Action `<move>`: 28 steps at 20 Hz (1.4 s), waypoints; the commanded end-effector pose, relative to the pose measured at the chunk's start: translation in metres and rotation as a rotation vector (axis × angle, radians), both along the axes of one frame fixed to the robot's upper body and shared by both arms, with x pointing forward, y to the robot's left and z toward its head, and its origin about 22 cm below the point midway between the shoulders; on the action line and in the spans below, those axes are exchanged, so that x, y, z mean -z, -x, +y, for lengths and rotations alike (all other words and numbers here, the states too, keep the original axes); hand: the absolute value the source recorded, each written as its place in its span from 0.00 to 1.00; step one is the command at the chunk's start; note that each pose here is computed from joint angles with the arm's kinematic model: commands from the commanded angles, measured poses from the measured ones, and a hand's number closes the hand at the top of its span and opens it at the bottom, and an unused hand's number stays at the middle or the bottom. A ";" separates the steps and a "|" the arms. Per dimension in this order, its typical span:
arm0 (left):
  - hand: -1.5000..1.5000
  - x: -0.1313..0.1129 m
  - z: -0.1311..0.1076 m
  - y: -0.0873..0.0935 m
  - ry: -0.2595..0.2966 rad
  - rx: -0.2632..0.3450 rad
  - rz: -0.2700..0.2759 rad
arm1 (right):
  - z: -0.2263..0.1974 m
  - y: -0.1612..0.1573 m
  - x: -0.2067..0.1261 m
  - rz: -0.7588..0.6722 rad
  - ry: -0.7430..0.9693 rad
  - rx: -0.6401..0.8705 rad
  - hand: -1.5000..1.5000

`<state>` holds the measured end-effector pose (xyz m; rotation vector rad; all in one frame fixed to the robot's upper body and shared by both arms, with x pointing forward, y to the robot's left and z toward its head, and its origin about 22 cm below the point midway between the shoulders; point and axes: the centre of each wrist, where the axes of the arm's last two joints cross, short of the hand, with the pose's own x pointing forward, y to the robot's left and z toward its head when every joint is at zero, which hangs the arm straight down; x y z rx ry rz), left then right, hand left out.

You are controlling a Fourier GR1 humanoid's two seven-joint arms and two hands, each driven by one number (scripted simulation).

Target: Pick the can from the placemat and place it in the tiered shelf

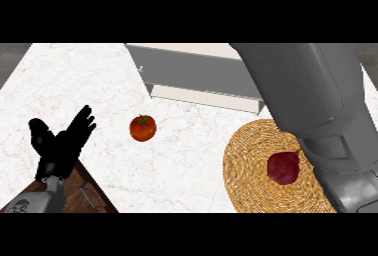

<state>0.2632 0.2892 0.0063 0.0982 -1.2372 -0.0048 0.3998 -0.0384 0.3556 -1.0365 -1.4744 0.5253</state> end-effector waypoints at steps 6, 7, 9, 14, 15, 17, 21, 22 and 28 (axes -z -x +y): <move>0.50 0.030 -0.010 0.001 0.047 -0.009 0.120 | -0.013 -0.026 0.024 -0.060 -0.010 -0.004 1.00; 0.50 0.022 -0.005 0.006 0.031 -0.015 0.127 | -0.009 -0.027 0.026 -0.068 -0.005 -0.020 1.00; 0.50 0.031 0.002 0.020 0.038 -0.033 0.124 | -0.010 -0.028 0.027 -0.030 -0.008 -0.039 1.00; 0.50 0.025 -0.004 0.004 0.019 -0.003 0.115 | -0.015 -0.033 0.010 -0.034 0.006 -0.047 1.00; 0.50 0.034 0.004 0.016 0.030 -0.027 0.122 | -0.014 -0.030 0.017 -0.030 0.014 -0.043 1.00; 0.50 0.025 -0.004 0.002 0.041 -0.029 0.124 | -0.012 -0.033 0.020 0.018 0.121 -0.039 1.00; 0.50 0.034 -0.008 0.006 0.033 -0.039 0.120 | -0.007 -0.028 0.014 -0.090 -0.166 0.038 0.00; 0.50 0.034 -0.005 0.021 0.040 -0.013 0.124 | -0.023 -0.034 0.012 -0.107 -0.203 0.054 0.00; 0.50 0.020 0.003 0.005 0.039 -0.021 0.124 | -0.017 -0.026 0.002 -0.192 -0.428 0.018 0.00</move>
